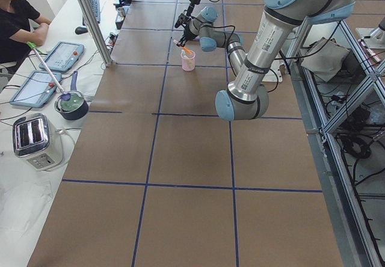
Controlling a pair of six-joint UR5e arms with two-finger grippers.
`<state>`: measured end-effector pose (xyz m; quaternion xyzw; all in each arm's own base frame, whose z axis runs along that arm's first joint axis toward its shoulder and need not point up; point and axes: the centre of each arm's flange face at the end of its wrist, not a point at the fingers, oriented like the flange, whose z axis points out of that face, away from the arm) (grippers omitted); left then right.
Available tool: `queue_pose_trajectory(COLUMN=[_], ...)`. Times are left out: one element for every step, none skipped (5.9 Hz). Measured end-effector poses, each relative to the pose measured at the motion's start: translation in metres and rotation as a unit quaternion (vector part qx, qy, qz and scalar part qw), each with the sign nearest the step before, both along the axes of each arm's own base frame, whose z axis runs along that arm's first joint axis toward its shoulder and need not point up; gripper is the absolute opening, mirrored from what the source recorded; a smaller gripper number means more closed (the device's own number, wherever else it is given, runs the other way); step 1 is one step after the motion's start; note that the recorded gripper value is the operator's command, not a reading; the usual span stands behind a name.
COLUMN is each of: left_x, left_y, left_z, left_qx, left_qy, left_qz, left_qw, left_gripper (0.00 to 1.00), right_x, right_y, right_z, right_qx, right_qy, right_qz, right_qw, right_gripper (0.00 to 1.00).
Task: Collect pens into pen holder
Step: 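Lift the orange highlighter with the left gripper and drop it into the cup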
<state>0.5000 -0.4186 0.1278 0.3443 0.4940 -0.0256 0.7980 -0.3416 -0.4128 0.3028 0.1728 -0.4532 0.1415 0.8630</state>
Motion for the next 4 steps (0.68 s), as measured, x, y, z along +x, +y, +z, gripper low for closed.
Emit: queue_pose_trajectory(left_x=[0.011,0.027,0.039,0.048], left_y=[0.011,0.022,0.024,0.023], left_z=[-0.008,-0.005,0.002,0.009], left_qx=[0.01,0.019,0.024,0.025], left_qy=[0.006,0.005,0.005,0.004], left_qz=[-0.012,-0.023,-0.03,-0.033], left_qw=[0.9999,0.9995,0.9993,0.9991], left_gripper=[0.0,0.0,0.04,0.24], right_x=[0.001,0.002,0.002,0.002], right_y=[0.0,0.001,0.001,0.001], right_z=[0.002,0.005,0.008,0.01], right_qx=[-0.001,-0.002,-0.003,-0.005], right_qy=[0.002,0.004,0.007,0.009], right_qz=[0.001,0.002,0.002,0.002], right_qw=[1.0,1.0,1.0,0.9999], right_gripper=[1.0,1.0,1.0,1.0])
